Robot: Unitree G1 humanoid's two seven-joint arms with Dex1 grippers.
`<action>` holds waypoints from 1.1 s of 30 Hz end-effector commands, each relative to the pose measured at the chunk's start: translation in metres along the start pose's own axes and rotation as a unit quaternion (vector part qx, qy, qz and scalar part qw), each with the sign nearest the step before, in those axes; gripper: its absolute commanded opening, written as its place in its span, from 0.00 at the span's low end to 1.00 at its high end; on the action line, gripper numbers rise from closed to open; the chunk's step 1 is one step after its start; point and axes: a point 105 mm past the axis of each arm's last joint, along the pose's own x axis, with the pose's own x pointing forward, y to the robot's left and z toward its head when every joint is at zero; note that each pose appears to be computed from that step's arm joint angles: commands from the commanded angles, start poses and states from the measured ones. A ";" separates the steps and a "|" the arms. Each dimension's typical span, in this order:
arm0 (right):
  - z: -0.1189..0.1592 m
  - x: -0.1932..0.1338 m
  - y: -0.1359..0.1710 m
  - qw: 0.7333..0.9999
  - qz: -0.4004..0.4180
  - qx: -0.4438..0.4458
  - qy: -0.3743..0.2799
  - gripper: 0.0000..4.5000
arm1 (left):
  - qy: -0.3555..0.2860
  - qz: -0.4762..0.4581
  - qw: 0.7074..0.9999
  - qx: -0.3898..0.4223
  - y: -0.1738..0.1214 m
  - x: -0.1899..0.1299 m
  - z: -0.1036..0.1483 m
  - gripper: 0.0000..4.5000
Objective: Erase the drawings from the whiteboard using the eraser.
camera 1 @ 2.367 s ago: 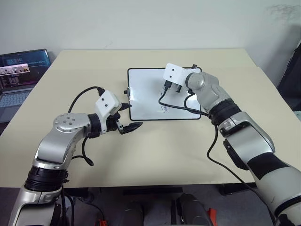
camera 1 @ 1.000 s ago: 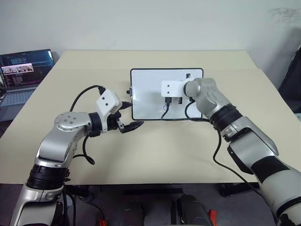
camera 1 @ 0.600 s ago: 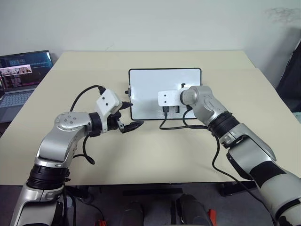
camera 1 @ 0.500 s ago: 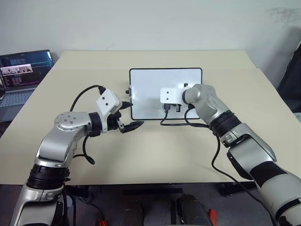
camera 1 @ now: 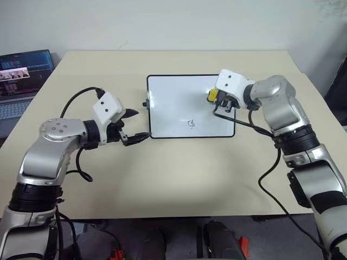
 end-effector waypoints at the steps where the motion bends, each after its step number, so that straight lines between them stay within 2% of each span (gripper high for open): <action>1: 0.008 -0.011 -0.012 1.000 -0.022 -0.004 -0.017 0.25 | -0.017 0.005 0.999 0.031 0.005 -0.008 0.019 1.00; 14: 0.003 -0.023 -0.008 0.999 -0.005 -0.014 -0.028 0.25 | -0.016 -0.001 0.999 0.028 0.001 -0.007 0.016 1.00; 20: 0.015 -0.018 -0.004 0.999 -0.001 -0.011 -0.050 0.25 | -0.020 -0.004 0.999 0.027 -0.001 -0.004 0.017 1.00; 29: 0.018 -0.016 -0.002 0.998 0.004 -0.016 -0.056 0.25 | -0.017 -0.004 1.000 0.025 -0.003 -0.007 0.016 1.00; 33: 0.031 -0.008 0.008 0.997 0.014 -0.010 -0.079 0.25 | -0.006 -0.007 1.000 0.021 -0.005 -0.006 0.010 1.00</action>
